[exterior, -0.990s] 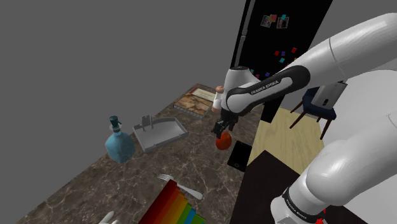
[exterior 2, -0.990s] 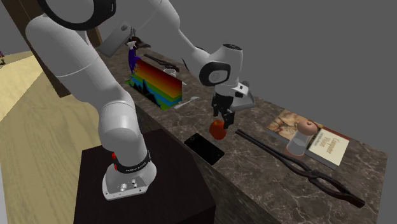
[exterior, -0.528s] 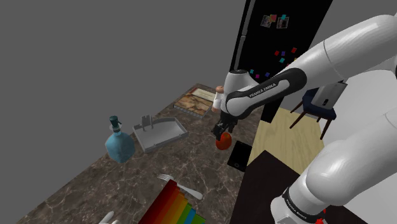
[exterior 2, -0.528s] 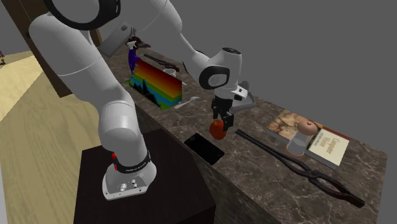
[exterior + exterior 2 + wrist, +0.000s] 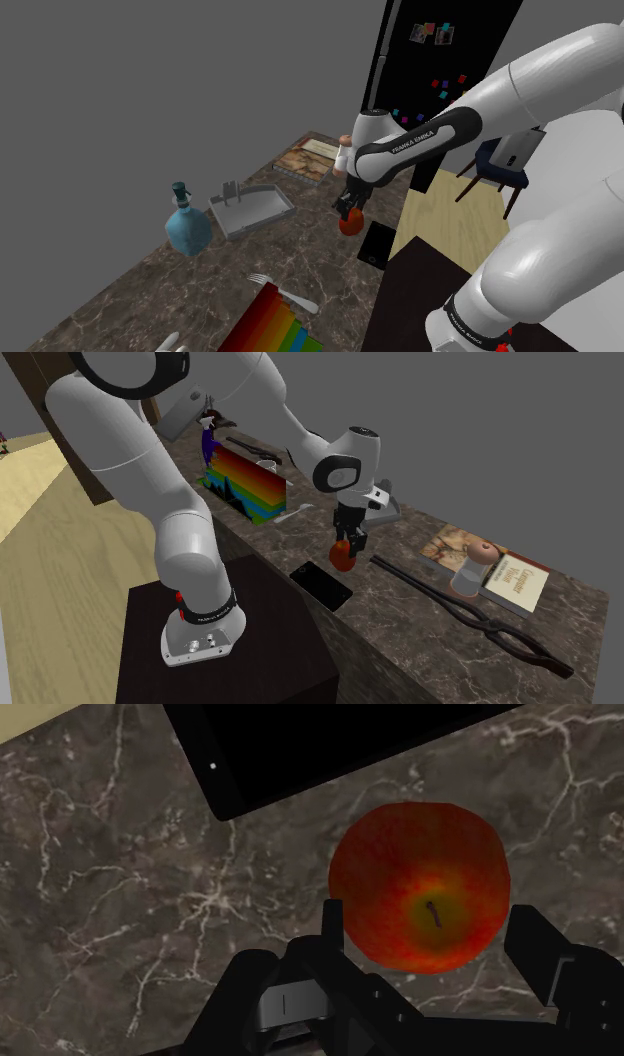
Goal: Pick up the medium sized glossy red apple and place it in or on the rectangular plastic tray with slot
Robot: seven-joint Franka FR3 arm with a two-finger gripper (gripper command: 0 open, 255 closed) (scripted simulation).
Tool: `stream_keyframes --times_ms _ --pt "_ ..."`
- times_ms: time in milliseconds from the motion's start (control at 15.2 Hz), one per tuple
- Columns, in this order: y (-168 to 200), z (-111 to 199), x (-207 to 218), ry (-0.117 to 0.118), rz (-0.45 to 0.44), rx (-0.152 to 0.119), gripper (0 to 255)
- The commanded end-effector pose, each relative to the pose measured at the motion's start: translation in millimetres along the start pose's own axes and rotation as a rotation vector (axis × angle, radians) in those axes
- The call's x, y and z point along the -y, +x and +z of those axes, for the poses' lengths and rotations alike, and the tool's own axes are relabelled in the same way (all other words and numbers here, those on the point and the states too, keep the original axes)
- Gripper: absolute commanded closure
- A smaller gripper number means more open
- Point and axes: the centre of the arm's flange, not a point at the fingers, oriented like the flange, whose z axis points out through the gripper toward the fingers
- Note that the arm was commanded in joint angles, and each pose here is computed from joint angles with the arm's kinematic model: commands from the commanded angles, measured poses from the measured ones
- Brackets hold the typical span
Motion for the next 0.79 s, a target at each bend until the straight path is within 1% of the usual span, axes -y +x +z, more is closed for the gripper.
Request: stream_keyframes --times_ms 0,198,726 --pt "-0.5 0.8 0.0 0.0 0.0 0.003 255" --pt "-0.4 0.6 -0.3 0.0 0.0 0.003 255" --pt "-2.5 -41.5 -0.6 0.0 0.0 0.003 255"
